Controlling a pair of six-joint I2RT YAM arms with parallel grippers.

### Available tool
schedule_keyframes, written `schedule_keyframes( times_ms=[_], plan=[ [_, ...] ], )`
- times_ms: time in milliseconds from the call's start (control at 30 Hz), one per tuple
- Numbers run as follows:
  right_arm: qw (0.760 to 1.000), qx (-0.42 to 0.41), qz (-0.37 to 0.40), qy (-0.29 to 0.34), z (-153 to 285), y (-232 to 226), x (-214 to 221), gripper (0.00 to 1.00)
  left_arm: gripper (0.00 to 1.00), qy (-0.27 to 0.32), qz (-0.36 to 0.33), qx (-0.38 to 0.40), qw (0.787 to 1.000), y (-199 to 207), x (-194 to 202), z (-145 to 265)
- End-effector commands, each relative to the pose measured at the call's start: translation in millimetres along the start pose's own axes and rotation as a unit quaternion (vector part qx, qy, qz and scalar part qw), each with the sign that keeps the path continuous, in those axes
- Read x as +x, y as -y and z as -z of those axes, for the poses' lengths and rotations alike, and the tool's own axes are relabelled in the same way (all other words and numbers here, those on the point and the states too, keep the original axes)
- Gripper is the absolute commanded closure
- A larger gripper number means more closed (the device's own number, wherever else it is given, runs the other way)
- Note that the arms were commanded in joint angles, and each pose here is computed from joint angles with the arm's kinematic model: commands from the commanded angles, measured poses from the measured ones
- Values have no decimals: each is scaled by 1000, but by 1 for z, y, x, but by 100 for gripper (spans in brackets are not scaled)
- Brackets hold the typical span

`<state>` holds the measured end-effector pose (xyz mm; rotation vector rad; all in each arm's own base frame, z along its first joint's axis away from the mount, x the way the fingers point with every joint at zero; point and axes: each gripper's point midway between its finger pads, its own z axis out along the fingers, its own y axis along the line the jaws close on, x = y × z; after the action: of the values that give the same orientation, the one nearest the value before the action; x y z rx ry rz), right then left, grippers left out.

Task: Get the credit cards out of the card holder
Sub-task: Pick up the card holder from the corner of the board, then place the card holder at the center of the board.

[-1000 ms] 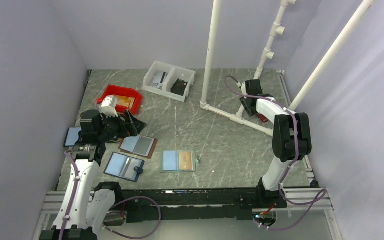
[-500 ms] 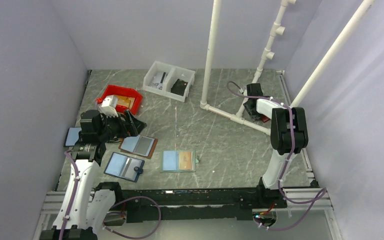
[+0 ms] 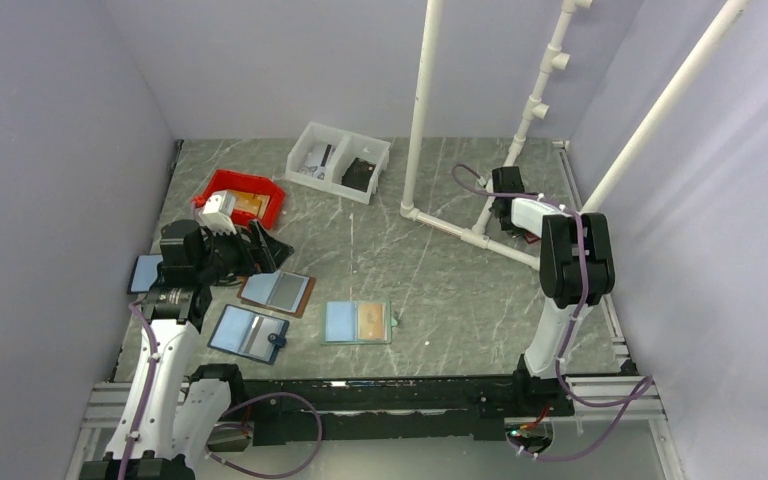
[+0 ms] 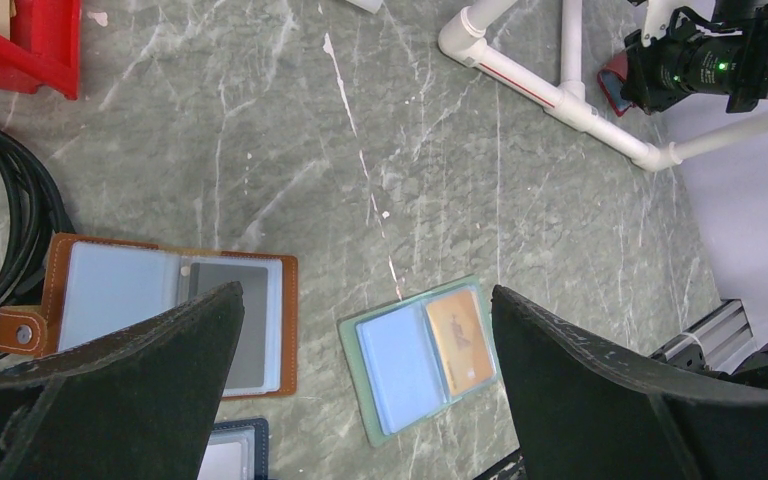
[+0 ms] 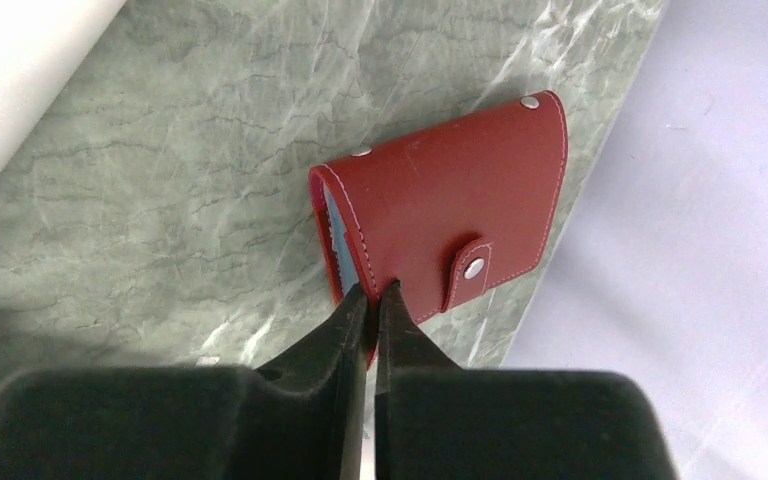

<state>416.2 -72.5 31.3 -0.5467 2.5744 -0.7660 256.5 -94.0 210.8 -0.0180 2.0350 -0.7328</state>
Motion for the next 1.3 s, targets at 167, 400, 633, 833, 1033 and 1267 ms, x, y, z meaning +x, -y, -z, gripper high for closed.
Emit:
schedule_keyframes(
  times_ms=[167, 400, 633, 833, 1033, 1267],
  plan=[
    [996, 4, -36, 78, 46, 28, -22, 100, 1, 14, -22, 22, 999, 9, -7, 2],
    [989, -5, -58, 138, 81, 41, -37, 100, 1, 14, -23, 23, 999, 9, -7, 1],
    [966, -105, -43, 233, 132, 20, -54, 100, 1, 13, -22, 24, 999, 9, -7, 0],
    [924, -211, 70, 311, 183, -54, -50, 100, 1, 9, -20, 23, 999, 7, -6, -2],
    [878, -294, 222, 306, 205, -143, -23, 100, 1, 3, -19, 45, 999, 14, -4, -3],
    [793, -404, 376, 257, 231, -229, 20, 66, 1, 2, -22, 78, 997, 25, -4, -2]
  ],
)
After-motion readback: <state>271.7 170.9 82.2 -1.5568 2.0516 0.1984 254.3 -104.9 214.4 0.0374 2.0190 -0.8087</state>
